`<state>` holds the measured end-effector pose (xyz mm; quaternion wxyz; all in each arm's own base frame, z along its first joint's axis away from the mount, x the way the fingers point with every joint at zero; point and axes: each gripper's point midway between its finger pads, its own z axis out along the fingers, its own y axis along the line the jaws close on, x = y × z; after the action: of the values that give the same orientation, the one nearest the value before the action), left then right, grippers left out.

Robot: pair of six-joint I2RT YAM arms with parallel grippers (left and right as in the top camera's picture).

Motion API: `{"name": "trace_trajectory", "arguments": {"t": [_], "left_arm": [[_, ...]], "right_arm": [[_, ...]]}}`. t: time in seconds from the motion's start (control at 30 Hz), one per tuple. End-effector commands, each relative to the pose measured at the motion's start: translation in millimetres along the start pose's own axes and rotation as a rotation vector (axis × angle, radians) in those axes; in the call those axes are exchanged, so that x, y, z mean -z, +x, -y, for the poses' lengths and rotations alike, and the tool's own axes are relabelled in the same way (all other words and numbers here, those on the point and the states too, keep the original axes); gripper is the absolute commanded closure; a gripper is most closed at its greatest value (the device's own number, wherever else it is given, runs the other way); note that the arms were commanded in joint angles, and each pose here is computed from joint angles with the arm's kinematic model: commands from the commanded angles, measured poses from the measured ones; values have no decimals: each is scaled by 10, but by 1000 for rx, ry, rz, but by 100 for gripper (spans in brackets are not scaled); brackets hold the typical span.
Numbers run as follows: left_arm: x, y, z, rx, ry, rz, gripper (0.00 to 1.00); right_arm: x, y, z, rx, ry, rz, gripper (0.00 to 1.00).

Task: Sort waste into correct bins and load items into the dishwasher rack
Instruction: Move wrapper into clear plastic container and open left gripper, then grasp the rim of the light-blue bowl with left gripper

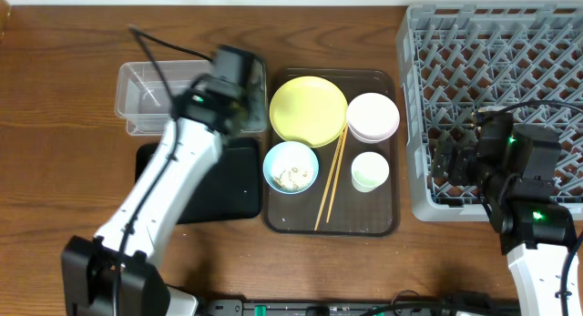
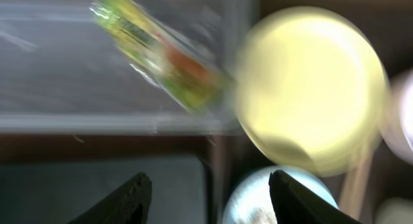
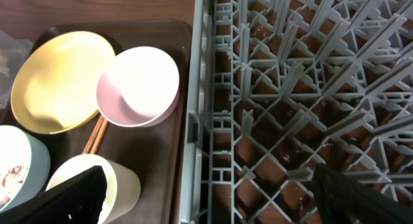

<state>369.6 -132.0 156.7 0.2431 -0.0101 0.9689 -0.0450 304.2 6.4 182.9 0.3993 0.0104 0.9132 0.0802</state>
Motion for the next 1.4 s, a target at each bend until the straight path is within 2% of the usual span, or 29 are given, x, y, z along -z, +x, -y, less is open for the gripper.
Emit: {"name": "trace_trajectory", "arguments": {"t": [0.0, 0.23, 0.43, 0.53, 0.7, 0.87, 1.03, 1.2, 1.37], "left_arm": [[-35, 295, 365, -111, 43, -59, 38], [-362, 906, 892, -291, 65, -181, 39], [-711, 1252, 993, -355, 28, -281, 40], [-850, 1369, 977, -368, 7, -320, 49], [-922, 1419, 988, -375, 1, -332, 58], [-924, 1412, 1018, -378, 8, -324, 80], [-900, 1469, 1078, -396, 14, -326, 93], [-786, 1480, 1090, -409, 15, -330, 94], [-451, 1246, 992, -367, 31, -286, 94]], "right_arm": [[39, -84, -51, 22, -13, 21, 1], [39, -82, -51, 22, -13, 20, 1], [39, -82, -52, 22, -14, 20, 1], [40, -82, -53, 22, -14, 20, 1], [40, -82, -53, 22, -14, 20, 1], [39, -82, -52, 22, -14, 20, 1], [40, -82, -52, 22, -14, 20, 1], [40, -82, -52, 22, -14, 20, 1], [39, -82, -52, 22, -14, 20, 1]]}}
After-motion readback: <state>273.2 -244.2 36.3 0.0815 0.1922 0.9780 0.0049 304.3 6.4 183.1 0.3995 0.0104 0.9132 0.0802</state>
